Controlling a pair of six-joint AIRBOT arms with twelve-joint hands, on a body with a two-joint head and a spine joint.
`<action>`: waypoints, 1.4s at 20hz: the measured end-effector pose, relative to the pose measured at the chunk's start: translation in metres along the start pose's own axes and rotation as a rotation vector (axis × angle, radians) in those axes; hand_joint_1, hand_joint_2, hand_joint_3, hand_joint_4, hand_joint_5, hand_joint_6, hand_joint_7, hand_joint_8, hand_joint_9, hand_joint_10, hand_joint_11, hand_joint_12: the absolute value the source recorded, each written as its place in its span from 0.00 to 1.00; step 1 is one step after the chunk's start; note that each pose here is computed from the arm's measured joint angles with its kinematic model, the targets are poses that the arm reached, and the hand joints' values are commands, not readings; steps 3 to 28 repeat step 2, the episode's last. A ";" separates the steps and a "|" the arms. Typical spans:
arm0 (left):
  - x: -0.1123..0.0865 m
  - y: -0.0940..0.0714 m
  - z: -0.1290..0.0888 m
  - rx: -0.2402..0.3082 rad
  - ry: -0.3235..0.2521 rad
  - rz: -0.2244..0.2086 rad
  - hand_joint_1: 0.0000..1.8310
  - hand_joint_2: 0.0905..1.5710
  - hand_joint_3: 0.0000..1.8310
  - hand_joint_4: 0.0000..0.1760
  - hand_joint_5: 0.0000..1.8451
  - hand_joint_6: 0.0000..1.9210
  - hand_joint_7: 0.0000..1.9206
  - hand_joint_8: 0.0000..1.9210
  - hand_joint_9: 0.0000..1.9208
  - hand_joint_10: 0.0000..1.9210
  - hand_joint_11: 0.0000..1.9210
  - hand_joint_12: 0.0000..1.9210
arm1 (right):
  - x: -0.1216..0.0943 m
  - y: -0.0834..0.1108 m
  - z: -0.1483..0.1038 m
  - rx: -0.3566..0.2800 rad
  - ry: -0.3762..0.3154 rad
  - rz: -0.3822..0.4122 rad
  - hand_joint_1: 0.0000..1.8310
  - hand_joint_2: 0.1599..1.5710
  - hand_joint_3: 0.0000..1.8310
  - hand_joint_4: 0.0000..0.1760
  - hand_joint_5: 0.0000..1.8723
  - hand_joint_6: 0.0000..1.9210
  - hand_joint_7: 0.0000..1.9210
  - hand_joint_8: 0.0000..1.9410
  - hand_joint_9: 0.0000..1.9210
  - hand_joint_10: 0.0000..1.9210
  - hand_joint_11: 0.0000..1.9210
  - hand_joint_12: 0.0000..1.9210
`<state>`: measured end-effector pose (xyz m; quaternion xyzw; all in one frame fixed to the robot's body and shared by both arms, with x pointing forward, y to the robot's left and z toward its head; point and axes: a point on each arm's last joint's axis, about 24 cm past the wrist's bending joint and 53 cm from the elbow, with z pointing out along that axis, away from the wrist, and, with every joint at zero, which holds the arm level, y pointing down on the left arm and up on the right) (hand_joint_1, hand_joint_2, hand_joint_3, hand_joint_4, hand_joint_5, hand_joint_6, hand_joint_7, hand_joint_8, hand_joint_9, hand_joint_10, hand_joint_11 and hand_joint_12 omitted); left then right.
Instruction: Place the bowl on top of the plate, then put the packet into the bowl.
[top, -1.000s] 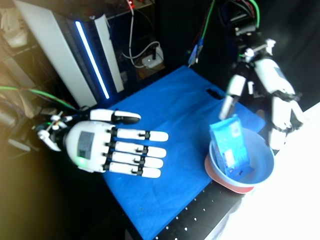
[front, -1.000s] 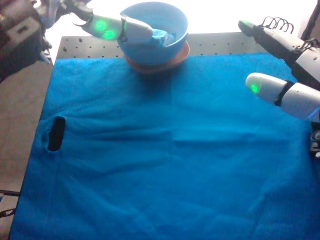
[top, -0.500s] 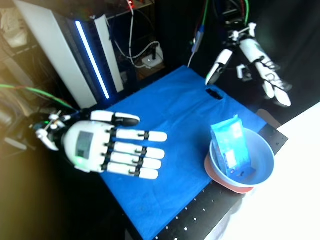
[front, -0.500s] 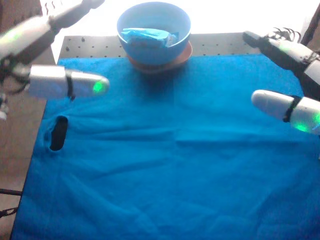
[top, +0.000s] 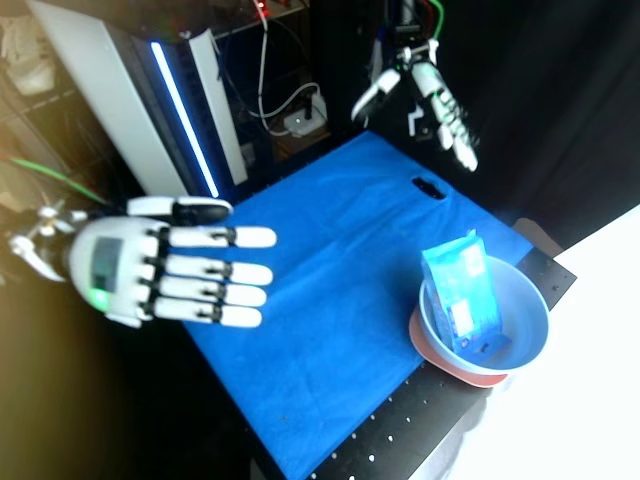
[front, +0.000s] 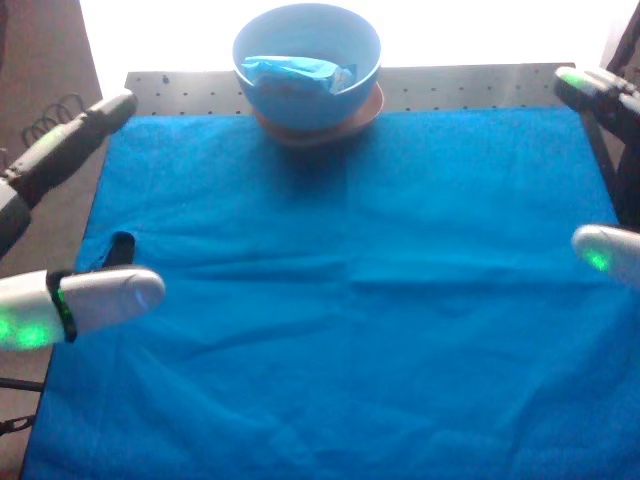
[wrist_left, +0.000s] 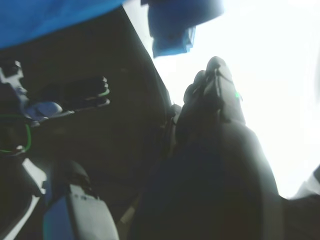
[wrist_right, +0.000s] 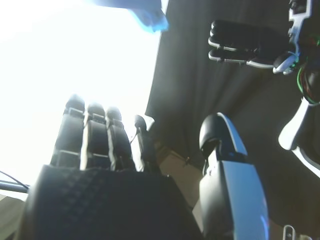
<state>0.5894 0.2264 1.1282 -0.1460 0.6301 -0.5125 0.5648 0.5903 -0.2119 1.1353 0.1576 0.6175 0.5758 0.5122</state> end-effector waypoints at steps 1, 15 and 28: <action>0.002 -0.003 -0.004 0.007 -0.007 -0.013 0.26 0.52 0.01 0.44 0.00 0.00 0.00 0.00 0.00 0.00 0.00 0.00 | -0.002 0.001 -0.006 0.001 -0.016 0.007 0.23 0.72 0.00 0.99 0.03 0.00 0.03 0.00 0.00 0.00 0.02 0.00; 0.005 -0.007 -0.010 0.014 -0.010 -0.026 0.27 0.52 0.01 0.51 0.00 0.00 0.00 0.00 0.00 0.00 0.00 0.00 | -0.004 0.003 -0.009 -0.004 -0.033 0.016 0.23 0.72 0.00 0.98 0.03 0.00 0.03 0.00 0.00 0.00 0.02 0.00; 0.005 -0.007 -0.010 0.014 -0.010 -0.026 0.27 0.52 0.01 0.51 0.00 0.00 0.00 0.00 0.00 0.00 0.00 0.00 | -0.004 0.003 -0.009 -0.004 -0.033 0.016 0.23 0.72 0.00 0.98 0.03 0.00 0.03 0.00 0.00 0.00 0.02 0.00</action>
